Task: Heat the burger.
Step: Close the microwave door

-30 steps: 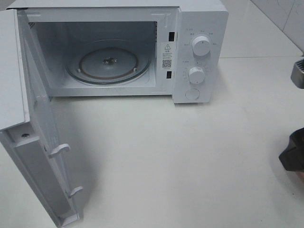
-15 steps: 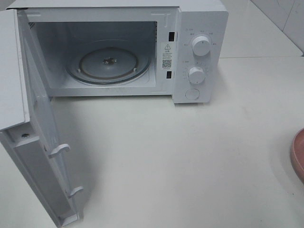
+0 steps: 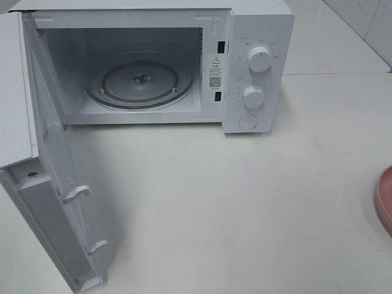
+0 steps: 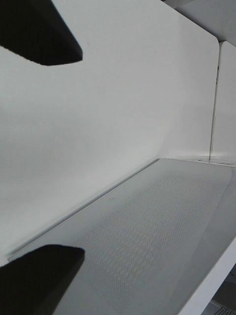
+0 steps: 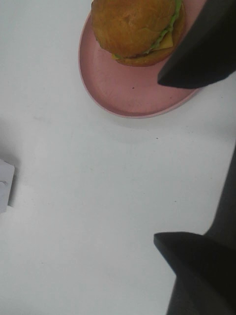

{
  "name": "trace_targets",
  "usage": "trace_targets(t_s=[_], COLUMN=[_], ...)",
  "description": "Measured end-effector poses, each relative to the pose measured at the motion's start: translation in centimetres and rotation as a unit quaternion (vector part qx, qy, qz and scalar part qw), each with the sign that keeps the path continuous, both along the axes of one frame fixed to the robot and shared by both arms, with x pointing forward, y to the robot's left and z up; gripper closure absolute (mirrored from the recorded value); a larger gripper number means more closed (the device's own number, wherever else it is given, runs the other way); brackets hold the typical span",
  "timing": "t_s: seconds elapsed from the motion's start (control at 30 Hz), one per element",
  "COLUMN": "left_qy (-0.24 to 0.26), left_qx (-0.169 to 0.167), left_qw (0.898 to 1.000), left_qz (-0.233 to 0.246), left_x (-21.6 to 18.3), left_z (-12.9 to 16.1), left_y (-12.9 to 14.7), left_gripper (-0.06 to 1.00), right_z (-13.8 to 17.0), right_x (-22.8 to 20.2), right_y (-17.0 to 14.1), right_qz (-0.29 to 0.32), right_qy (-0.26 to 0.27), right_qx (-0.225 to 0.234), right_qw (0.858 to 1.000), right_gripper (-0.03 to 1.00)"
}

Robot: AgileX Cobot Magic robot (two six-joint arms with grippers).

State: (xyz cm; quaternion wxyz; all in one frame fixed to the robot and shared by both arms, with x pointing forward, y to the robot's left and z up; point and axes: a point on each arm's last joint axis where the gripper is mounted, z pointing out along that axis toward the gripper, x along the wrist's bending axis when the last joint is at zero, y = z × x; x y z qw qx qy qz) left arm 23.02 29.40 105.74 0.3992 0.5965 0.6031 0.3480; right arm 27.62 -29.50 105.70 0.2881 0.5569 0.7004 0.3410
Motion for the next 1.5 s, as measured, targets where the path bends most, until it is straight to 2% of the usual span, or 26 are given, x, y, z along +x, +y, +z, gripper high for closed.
trace_targets(t_s=[0.03,0.23,0.43,1.5], left_qy=[0.0,0.0,0.0,0.0], left_qx=[0.0,0.0,0.0,0.0], left_qw=[1.0,1.0,1.0,1.0], left_qz=[0.0,0.0,0.0,0.0], left_x=[0.0,0.0,0.0,0.0], left_z=[0.0,0.0,0.0,0.0], left_y=[0.0,0.0,0.0,0.0], left_gripper=[0.04,0.04,0.04,0.04], right_z=[-0.1,0.1,0.1,0.1], right_x=[-0.6,-2.4,-3.7,-3.9], right_y=[-0.2,-0.6,-0.8,-0.8], right_qz=[-0.01,-0.042,-0.065,-0.07], right_qy=[-0.024,-0.082,-0.123,-0.128], right_qx=[0.007,0.018,0.026,0.022], right_qw=[1.0,0.996,0.99,0.989], right_gripper=[0.21,0.21,0.21,0.22])
